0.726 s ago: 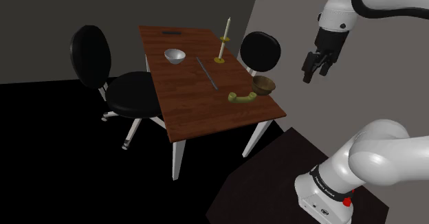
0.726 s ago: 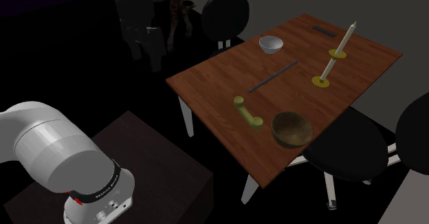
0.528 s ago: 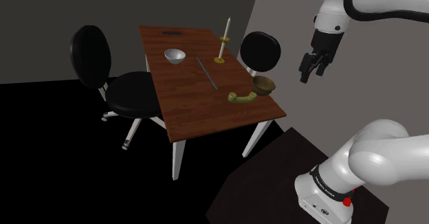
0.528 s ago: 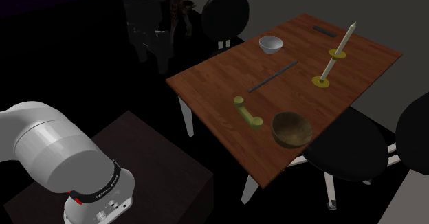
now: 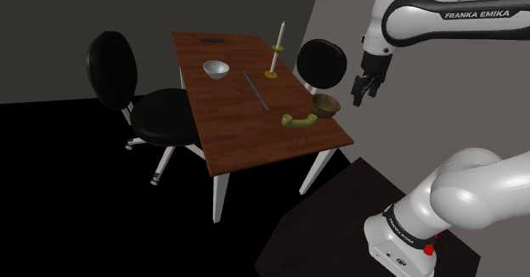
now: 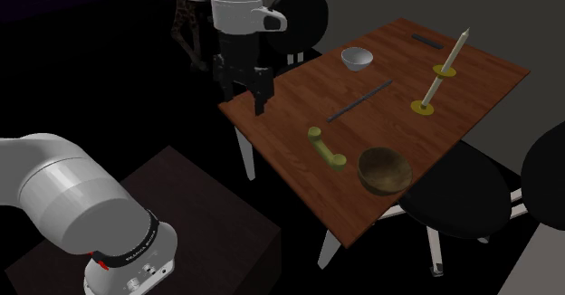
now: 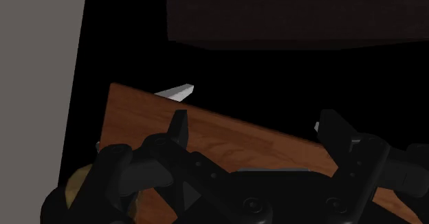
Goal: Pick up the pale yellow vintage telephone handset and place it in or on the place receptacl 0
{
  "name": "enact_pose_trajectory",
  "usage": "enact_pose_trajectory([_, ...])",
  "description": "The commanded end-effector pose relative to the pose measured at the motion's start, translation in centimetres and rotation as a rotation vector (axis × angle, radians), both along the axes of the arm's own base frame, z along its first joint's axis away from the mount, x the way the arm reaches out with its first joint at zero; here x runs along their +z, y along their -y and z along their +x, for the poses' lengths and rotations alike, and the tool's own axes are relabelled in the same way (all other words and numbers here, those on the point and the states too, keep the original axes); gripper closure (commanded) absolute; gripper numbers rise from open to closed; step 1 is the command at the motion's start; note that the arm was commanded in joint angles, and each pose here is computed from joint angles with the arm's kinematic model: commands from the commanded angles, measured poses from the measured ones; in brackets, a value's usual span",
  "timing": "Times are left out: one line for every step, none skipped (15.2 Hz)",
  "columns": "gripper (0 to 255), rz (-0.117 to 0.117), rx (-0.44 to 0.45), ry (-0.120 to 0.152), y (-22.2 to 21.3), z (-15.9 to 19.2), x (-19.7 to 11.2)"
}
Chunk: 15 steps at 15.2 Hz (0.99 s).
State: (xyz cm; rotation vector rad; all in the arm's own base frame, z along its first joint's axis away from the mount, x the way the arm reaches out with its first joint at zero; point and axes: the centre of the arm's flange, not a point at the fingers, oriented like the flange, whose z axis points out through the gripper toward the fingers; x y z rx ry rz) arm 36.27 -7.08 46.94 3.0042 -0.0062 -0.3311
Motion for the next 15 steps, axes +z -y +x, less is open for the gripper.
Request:
enact_pose_trajectory([0, 0.002, 0.029, -0.006, 0.9, 1.5, -2.1])
enact_pose_trajectory([0, 0.003, 0.043, -0.009, 1.4, 2.3, -3.0])
enact_pose_trajectory([0, 0.004, 0.057, -0.013, 1.9, 3.2, -3.9])
enact_pose_trajectory([0, 0.005, 0.07, -0.016, 2.4, 4.0, -4.8])
enact_pose_trajectory([0, 0.006, 0.084, -0.02, 2.9, 4.8, -5.8])
enact_pose_trajectory([0, 0.007, 0.098, -0.023, 3.4, 5.6, -6.7])
enact_pose_trajectory([0, 0.008, 0.112, -0.027, 3.8, 6.5, -7.6])
enact_pose_trajectory([0, 0.009, 0.125, -0.031, 4.3, 7.3, -8.6])
enact_pose_trajectory([0, 0.011, 0.139, -0.034, 4.7, 8.1, -9.5])
enact_pose_trajectory([0, 0.012, 0.153, -0.038, 5.1, 9.0, -10.5])
enact_pose_trajectory([0, 0.013, 0.166, -0.041, 5.5, 9.8, -11.4])
enact_pose_trajectory([0, 0.014, 0.18, -0.045, 5.9, 10.6, -12.4])
enact_pose_trajectory([0, 0.015, 0.194, -0.048, 6.3, 11.5, -13.3])
enact_pose_trajectory([0, 0.016, 0.208, -0.052, 6.6, 12.3, -14.3])
enact_pose_trajectory([0, 0.017, 0.221, -0.055, 7.0, 13.2, -15.3])
